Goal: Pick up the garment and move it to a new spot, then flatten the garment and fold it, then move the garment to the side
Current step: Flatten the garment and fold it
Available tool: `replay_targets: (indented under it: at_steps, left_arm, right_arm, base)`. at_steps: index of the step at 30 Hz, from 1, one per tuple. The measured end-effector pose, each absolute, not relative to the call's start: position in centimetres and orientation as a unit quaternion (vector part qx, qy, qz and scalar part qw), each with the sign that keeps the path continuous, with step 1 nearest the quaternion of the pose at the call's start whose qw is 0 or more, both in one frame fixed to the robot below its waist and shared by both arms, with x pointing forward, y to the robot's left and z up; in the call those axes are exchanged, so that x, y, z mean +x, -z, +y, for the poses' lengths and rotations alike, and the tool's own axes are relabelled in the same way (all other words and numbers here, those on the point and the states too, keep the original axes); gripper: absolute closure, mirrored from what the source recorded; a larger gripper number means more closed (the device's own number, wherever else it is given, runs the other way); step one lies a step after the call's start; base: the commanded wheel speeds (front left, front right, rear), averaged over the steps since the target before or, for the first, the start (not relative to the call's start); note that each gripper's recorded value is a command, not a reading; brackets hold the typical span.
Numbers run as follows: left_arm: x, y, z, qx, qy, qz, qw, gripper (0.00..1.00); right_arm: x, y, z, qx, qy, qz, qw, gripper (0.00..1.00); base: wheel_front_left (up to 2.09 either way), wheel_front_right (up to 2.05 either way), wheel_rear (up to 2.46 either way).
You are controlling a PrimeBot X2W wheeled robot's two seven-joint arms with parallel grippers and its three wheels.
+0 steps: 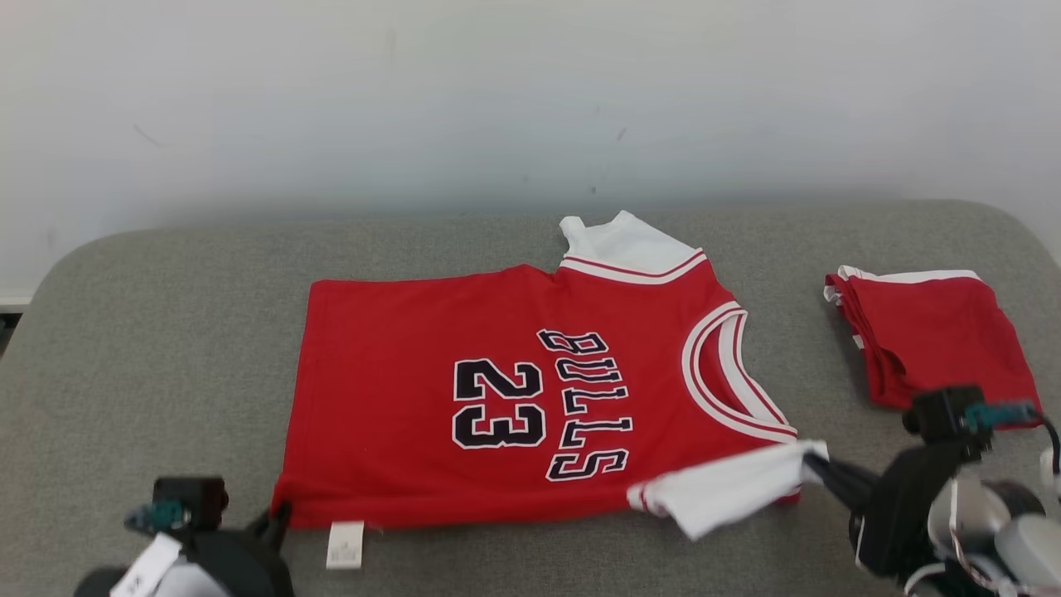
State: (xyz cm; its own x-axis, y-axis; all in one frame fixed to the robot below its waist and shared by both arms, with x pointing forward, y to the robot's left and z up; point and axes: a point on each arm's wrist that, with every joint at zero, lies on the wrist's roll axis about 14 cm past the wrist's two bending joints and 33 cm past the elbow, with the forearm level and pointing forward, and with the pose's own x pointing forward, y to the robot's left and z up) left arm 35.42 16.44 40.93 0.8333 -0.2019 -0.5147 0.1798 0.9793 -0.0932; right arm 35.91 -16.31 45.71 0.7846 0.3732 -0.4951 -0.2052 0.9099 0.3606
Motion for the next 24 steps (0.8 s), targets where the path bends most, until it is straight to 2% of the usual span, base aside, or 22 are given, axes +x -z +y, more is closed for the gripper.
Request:
replay_targets:
  at_steps: [6, 14, 24]
  left_arm:
    - [39.8, -43.9, 16.7, 0.009, 0.112, 0.257, 0.960, 1.00]
    - [41.6, -42.7, 17.0, 0.018, 0.111, 0.304, 0.946, 1.00]
    - [44.8, -42.1, 16.7, 0.014, 0.111, 0.339, 0.934, 1.00]
  right_arm:
    - [40.3, -48.2, -15.6, 0.104, -0.174, 0.290, 0.935, 1.00]
    - [42.6, -46.5, -15.0, 0.095, -0.174, 0.349, 0.916, 1.00]
    - [46.0, -45.2, -14.1, 0.086, -0.167, 0.385, 0.904, 1.00]
  base:
    - [0.00, 0.00, 0.00]
    - [0.00, 0.00, 0.00]
    - [0.00, 0.00, 0.00]
